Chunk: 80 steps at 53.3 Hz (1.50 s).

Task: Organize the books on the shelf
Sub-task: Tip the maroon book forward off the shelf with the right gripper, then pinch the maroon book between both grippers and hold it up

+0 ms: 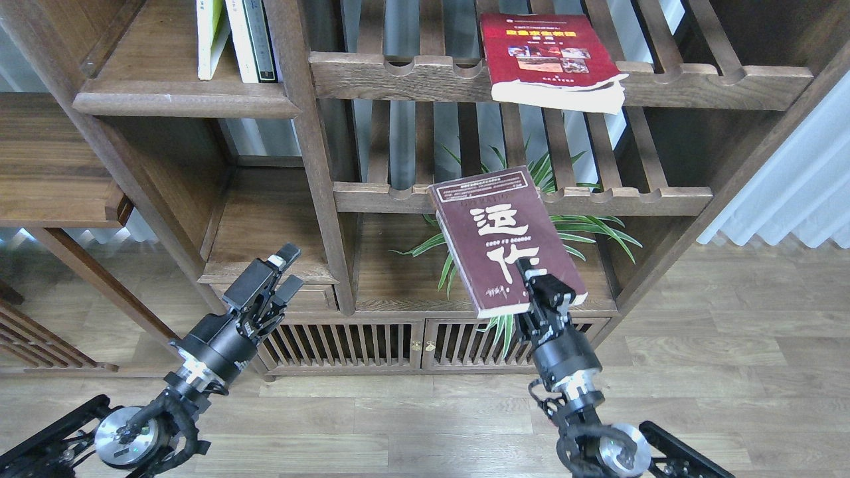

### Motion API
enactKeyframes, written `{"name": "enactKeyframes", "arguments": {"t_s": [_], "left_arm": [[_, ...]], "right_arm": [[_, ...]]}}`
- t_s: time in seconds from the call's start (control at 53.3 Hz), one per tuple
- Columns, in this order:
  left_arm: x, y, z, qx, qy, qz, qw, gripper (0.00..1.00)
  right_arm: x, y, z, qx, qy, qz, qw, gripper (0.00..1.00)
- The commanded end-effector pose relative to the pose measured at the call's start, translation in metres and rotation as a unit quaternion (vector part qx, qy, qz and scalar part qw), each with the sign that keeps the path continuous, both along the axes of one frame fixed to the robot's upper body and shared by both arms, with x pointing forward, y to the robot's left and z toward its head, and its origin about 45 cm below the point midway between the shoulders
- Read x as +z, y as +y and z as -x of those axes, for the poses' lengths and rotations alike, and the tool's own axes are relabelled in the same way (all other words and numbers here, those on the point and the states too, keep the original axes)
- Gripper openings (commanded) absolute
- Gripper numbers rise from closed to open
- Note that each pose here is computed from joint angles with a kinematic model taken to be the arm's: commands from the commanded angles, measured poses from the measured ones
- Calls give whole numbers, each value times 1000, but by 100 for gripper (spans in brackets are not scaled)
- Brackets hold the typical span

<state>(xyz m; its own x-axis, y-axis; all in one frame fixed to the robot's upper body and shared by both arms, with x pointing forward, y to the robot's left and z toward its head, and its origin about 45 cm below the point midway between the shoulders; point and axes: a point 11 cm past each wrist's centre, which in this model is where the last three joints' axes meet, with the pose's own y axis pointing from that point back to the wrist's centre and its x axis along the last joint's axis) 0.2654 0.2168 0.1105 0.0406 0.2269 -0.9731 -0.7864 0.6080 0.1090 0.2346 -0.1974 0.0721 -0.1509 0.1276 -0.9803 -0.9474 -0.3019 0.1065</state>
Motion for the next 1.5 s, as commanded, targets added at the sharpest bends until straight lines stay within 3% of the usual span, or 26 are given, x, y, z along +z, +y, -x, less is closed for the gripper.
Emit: {"name": "enactKeyframes", "arguments": {"t_s": [0.0,0.431,1.201,1.482], "left_arm": [[-9,1,12,-24,16,-17,999,99],[-16,-27,31,-61,38,4,997,99],[-16,-37,33,-70,41,12,997,99],[-21,-41,40,-78,50,12,996,99]], "right_arm": [[1,9,13,30,2,1,1000,4],[8,48,26,82,-20,-1,996,4],[1,86,63,158,-14,1,987,4],[14,112,66,177,-36,-18,983,4]]}}
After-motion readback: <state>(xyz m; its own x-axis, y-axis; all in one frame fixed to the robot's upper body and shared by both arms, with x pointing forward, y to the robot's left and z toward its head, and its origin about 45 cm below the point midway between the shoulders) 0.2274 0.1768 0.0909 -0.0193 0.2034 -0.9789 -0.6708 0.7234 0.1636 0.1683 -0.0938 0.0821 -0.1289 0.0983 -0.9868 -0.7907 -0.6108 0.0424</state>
